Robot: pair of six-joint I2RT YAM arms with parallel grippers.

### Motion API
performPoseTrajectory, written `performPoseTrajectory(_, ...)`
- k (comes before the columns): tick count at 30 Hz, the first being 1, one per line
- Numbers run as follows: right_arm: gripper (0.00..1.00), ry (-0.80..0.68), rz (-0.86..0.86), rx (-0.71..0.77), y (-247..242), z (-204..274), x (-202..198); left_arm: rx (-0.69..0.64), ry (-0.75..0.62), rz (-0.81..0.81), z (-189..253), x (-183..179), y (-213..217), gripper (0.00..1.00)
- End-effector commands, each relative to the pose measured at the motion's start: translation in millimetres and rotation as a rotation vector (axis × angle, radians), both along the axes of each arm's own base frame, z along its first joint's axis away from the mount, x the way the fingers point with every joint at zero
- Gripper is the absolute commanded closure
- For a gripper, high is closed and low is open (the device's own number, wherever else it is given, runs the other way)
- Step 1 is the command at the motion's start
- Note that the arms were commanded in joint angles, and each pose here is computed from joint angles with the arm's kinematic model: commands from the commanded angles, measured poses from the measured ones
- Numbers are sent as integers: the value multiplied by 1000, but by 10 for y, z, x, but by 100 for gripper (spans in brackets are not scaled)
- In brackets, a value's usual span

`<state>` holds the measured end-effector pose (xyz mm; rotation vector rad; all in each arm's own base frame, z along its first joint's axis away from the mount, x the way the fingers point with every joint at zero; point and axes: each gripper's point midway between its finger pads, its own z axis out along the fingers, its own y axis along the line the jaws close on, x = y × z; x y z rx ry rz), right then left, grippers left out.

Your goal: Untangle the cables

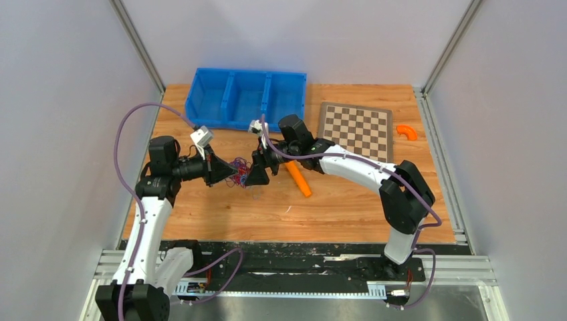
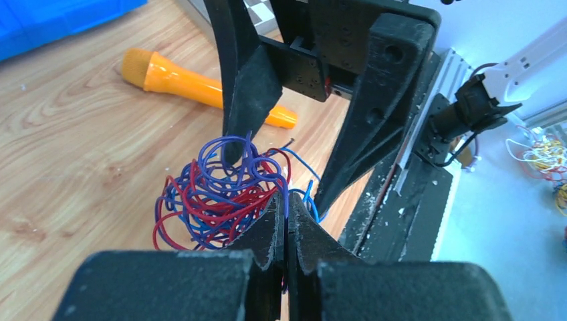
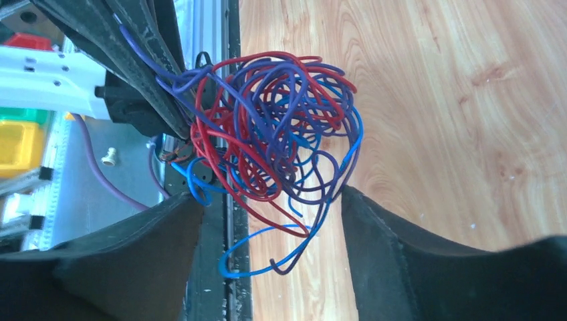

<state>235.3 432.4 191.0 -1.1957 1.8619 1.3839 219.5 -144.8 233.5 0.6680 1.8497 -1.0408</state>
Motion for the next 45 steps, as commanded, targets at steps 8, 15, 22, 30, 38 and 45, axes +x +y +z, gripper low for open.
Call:
performPoseTrajectory(8, 100, -123, -186, 38, -154, 154, 398, 54, -50, 97, 378, -6, 119, 100)
performPoseTrajectory(15, 100, -96, -456, -114, -1043, -147, 847, 343, -61, 445, 461, 262, 891, 100)
performPoseTrajectory(22, 100, -97, -558, -128, -1750, -63, 866, 535, 25, 715, 168, 425, 1633, 100)
performPoseTrajectory(30, 100, -124, -674, -109, -2436, 232, 922, 655, 182, 798, -466, 516, 2078, 100)
performPoseTrajectory(38, 100, -135, -625, -91, -2466, 299, 781, 684, 249, 740, -865, 556, 2185, 100)
performPoseTrajectory(45, 99, -101, -597, -136, -2475, 70, 725, 358, 50, 457, -12, 500, 1294, 100)
